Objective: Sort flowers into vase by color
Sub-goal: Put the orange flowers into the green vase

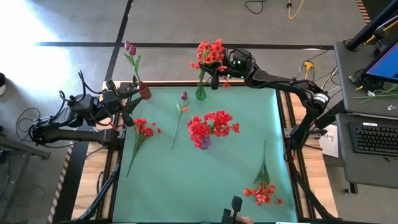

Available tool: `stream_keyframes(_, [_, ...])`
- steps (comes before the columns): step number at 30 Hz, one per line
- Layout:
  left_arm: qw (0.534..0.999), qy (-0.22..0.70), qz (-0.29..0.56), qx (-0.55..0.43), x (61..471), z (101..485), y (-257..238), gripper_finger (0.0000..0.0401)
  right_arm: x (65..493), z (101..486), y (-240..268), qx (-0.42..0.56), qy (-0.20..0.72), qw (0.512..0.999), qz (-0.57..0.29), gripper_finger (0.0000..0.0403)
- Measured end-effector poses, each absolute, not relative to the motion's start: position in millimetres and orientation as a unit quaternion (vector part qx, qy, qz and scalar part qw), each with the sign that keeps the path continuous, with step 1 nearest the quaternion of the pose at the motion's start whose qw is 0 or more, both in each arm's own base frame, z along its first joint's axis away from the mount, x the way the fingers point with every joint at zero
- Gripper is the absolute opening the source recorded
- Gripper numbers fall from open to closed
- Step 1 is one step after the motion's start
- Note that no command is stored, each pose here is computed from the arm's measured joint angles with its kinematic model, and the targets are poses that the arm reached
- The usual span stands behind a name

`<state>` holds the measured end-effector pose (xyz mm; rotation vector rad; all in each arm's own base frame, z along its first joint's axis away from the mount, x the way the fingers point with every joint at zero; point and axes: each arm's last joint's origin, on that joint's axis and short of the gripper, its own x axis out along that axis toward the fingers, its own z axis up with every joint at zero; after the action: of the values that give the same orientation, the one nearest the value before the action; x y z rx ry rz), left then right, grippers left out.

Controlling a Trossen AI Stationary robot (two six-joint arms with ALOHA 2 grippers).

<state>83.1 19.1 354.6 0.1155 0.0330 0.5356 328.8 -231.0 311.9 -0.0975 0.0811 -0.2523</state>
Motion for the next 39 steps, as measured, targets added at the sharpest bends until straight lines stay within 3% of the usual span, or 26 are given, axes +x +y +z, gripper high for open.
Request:
stream_keyframes(21, [0.963,0.016,0.264,0.057,83.1,354.6,19.1,0.0139,328.7,311.8,-231.5,-0.047,0.041,0.989,-0.135,0.0028])
stream_keyframes(39, [0.963,0.016,0.264,0.057,83.1,354.6,19.1,0.0139,328.0,309.5,-232.9,-0.047,0.055,0.985,-0.159,0.0077])
